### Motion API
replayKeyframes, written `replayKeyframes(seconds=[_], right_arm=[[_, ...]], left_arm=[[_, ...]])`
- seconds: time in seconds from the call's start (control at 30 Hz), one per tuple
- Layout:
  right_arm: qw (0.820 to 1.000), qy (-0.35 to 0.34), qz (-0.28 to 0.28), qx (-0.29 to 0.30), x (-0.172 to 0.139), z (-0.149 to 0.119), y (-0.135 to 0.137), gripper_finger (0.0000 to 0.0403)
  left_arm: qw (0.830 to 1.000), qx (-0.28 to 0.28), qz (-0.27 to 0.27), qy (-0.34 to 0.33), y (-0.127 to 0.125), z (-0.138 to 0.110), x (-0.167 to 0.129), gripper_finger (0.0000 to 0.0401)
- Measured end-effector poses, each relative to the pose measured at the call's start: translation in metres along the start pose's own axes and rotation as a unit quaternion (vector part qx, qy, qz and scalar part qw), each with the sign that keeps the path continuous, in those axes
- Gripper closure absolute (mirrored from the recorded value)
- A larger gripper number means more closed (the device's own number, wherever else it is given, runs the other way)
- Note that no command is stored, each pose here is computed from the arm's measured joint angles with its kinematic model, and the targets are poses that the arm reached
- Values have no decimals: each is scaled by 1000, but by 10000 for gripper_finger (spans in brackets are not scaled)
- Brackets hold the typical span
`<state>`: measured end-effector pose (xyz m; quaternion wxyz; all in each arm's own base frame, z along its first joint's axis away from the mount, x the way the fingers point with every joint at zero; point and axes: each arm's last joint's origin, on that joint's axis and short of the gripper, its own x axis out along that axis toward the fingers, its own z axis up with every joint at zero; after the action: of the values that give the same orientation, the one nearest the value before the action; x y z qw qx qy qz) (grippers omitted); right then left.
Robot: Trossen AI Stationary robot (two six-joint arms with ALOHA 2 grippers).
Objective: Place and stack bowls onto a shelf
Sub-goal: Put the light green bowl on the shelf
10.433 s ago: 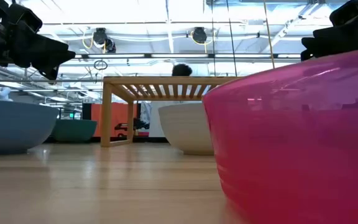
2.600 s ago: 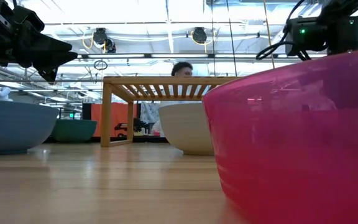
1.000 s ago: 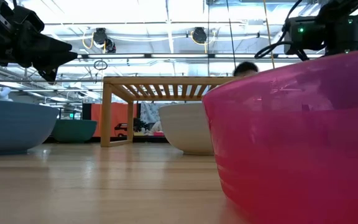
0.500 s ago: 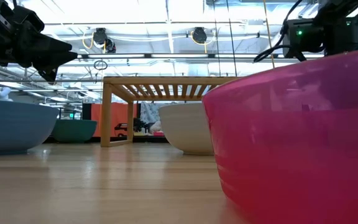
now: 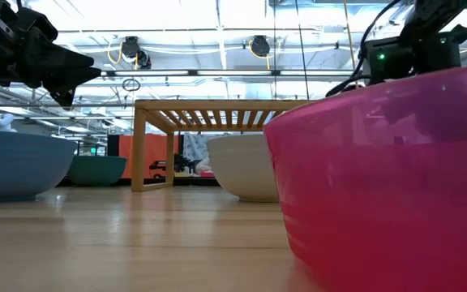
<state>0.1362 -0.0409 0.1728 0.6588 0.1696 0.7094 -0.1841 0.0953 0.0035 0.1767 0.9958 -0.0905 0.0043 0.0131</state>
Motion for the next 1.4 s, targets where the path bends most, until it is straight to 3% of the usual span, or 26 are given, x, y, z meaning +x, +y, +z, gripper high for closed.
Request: replayKeyframes(seconds=[0.4, 0.73, 1.07, 1.2, 1.4], right_arm=[[999, 31, -1, 28, 7, 6, -7, 313], [998, 54, 24, 38, 12, 10, -11, 395], [998, 46, 31, 36, 10, 9, -12, 402], [999, 2, 54, 3, -9, 16, -10, 403], [995, -77, 59, -22, -65, 34, -10, 403]], left_arm=[[1000, 1, -4, 1, 0, 0, 0, 270], [1000, -2, -4, 1, 0, 0, 0, 270], [1000, 0, -5, 1, 0, 0, 0, 270], [1000, 1, -5, 1, 0, 0, 0, 270], [1000, 1, -5, 1, 0, 0, 0, 270]])
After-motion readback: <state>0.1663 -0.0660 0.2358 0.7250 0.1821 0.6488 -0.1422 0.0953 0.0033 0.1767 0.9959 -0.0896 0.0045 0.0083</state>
